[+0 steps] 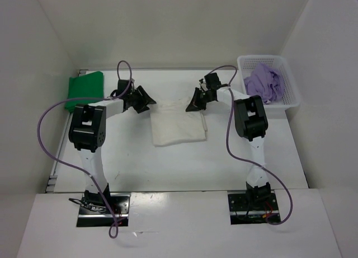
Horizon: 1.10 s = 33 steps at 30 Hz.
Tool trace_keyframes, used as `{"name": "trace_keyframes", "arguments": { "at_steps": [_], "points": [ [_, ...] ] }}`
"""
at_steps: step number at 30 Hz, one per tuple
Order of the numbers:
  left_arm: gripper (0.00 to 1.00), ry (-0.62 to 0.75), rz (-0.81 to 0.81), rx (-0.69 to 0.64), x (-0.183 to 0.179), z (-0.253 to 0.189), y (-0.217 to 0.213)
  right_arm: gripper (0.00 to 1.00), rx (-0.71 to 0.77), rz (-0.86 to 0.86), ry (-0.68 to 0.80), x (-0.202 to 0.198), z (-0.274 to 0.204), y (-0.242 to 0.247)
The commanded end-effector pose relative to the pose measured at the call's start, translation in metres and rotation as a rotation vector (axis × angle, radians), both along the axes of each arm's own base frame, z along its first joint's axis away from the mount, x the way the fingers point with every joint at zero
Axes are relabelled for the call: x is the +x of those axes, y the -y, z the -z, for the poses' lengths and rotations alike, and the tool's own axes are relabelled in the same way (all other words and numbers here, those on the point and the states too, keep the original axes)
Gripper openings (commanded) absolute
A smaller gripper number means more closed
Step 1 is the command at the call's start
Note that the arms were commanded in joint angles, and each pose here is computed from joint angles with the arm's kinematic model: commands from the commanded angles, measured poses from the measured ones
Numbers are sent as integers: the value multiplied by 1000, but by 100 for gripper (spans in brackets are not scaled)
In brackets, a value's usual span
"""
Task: Fold and stack the t-shirts
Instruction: Fold the long partially folded tshirt into a neat square, then put the neatly folded tshirt into the corner of the board with the left arm
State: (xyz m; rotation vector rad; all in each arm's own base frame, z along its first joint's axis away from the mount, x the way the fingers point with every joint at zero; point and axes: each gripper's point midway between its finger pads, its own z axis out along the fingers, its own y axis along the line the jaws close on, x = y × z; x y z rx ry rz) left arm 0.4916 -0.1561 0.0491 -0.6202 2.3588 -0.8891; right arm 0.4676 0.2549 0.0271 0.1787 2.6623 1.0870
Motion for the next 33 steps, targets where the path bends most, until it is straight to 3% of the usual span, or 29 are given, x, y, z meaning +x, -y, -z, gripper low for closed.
{"name": "trace_keyframes", "arguments": {
  "at_steps": [1, 4, 7, 13, 20, 24, 25, 26, 27, 30, 33],
  "points": [
    [64, 80, -10, 32, 13, -21, -23, 0, -46, -1, 17, 8, 4, 7],
    [76, 164, -9, 43, -3, -65, -27, 8, -13, -15, 51, 7, -24, 4],
    [77, 148, 2, 58, -29, -65, -29, 24, 23, -26, 124, 9, -68, 0],
    [80, 15, 114, 86, -84, -8, -8, 42, 74, -38, 260, -10, -153, 3],
    [80, -78, 177, 149, -92, 29, 13, 43, 72, -30, 332, -57, -193, 19],
    [80, -65, 237, 75, -82, 45, 46, 43, 90, -22, 360, -92, -207, 31],
    [77, -71, 227, 47, -78, 48, 50, 43, 85, -6, 324, -101, -195, 37],
    [67, -105, 253, 10, -85, 61, 61, 43, 94, -12, 331, -107, -197, 37],
    [59, -57, 254, -32, -72, 55, 70, 43, 97, -4, 351, -113, -204, 43],
    [21, -24, 238, -104, -48, 37, 91, 44, 103, 14, 313, -133, -192, 54],
    [8, 30, 217, -103, -20, 7, 96, 44, 108, 34, 296, -145, -190, 62]
  ]
}}
